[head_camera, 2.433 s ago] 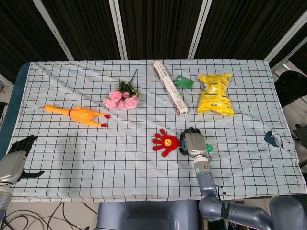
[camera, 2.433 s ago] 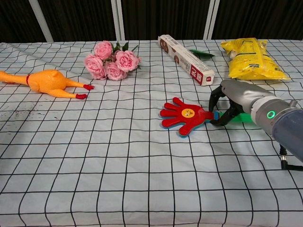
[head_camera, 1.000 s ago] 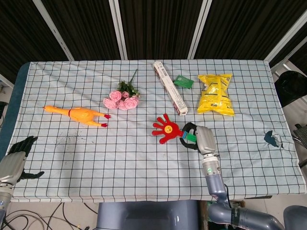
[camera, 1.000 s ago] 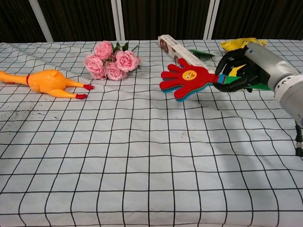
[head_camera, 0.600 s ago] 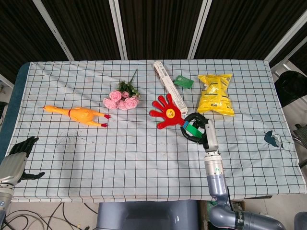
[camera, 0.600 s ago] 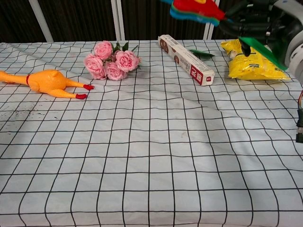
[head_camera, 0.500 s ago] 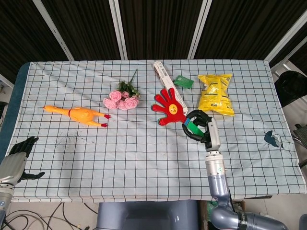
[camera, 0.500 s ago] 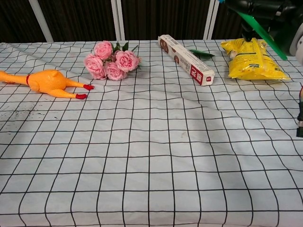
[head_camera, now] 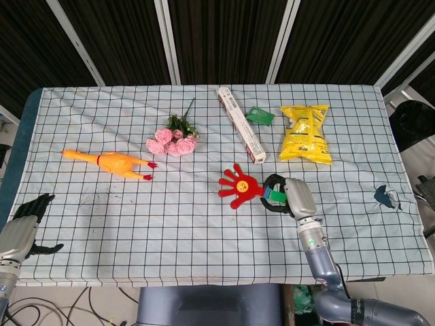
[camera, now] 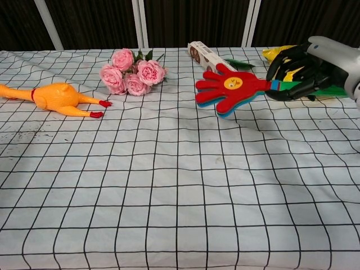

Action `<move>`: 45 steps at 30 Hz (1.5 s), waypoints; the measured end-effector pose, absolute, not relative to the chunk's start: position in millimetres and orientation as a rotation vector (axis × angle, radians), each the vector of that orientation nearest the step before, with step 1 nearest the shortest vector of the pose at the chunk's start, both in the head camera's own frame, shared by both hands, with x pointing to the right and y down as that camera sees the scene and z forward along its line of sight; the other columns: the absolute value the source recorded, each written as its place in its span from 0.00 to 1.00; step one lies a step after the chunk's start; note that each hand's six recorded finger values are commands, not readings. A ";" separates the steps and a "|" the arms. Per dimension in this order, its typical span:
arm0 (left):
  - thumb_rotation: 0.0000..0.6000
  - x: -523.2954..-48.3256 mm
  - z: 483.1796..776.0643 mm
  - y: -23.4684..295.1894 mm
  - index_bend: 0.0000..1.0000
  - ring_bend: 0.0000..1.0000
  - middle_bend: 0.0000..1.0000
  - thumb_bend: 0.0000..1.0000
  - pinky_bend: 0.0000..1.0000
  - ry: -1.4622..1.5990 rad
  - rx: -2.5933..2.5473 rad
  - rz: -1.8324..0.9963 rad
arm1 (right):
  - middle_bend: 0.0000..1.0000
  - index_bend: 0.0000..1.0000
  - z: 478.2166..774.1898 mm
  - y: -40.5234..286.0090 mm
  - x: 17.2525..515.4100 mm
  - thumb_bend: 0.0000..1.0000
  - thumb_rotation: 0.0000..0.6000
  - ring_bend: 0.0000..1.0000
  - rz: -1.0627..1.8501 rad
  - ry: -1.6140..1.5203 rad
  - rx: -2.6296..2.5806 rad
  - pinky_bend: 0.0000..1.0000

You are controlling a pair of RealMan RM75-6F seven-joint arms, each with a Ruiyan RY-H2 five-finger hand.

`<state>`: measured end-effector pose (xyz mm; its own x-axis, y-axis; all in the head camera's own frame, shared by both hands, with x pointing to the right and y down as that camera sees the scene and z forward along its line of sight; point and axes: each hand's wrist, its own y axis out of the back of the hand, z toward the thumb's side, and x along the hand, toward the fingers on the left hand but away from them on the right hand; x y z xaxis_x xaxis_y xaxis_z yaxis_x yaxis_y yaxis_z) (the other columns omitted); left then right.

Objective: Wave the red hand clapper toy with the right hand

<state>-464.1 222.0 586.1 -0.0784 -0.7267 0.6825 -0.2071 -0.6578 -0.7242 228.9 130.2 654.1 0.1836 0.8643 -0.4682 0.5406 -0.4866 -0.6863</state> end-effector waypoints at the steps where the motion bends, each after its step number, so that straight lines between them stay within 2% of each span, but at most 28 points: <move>1: 1.00 -464.0 586.1 222.1 0.00 0.00 0.00 0.00 0.00 1.006 -1.809 -1.786 | 0.74 0.80 655.0 130.2 230.6 0.55 1.00 0.78 1.233 -1.296 -2.076 0.77; 6: 1.00 -464.2 585.4 222.3 0.00 0.00 0.00 0.00 0.00 1.010 -1.811 -1.786 | 0.74 0.80 642.1 119.9 227.1 0.55 1.00 0.78 1.172 -1.407 -2.110 0.77; 16: 1.00 -463.6 585.8 222.4 0.00 0.00 0.00 0.00 0.00 1.009 -1.810 -1.786 | 0.74 0.80 560.4 77.3 216.4 0.55 1.00 0.78 0.536 -2.079 -2.289 0.77; 19: 1.00 -463.6 586.1 222.7 0.00 0.00 0.00 0.00 0.00 1.007 -1.811 -1.788 | 0.74 0.80 547.8 72.4 224.2 0.55 1.00 0.78 0.459 -2.151 -2.250 0.77; 24: 1.00 -463.6 586.0 222.9 0.00 0.00 0.00 0.00 0.00 1.005 -1.809 -1.788 | 0.74 0.80 568.3 85.9 224.0 0.55 1.00 0.78 0.675 -1.991 -2.271 0.77; 34: 1.00 -464.6 585.3 222.0 0.00 0.00 0.00 0.00 0.00 1.010 -1.807 -1.788 | 0.74 0.80 622.1 112.2 235.3 0.56 1.00 0.78 1.258 -1.389 -2.072 0.77; 40: 1.00 -464.7 585.3 222.1 0.00 0.00 0.00 0.00 0.00 1.011 -1.810 -1.789 | 0.74 0.80 634.4 115.1 245.6 0.56 1.00 0.78 1.419 -1.092 -1.840 0.77; 45: 1.00 -464.6 585.0 222.2 0.00 0.00 0.00 0.00 0.00 1.014 -1.812 -1.790 | 0.74 0.80 631.1 113.2 242.1 0.56 1.00 0.78 1.406 -1.120 -1.828 0.77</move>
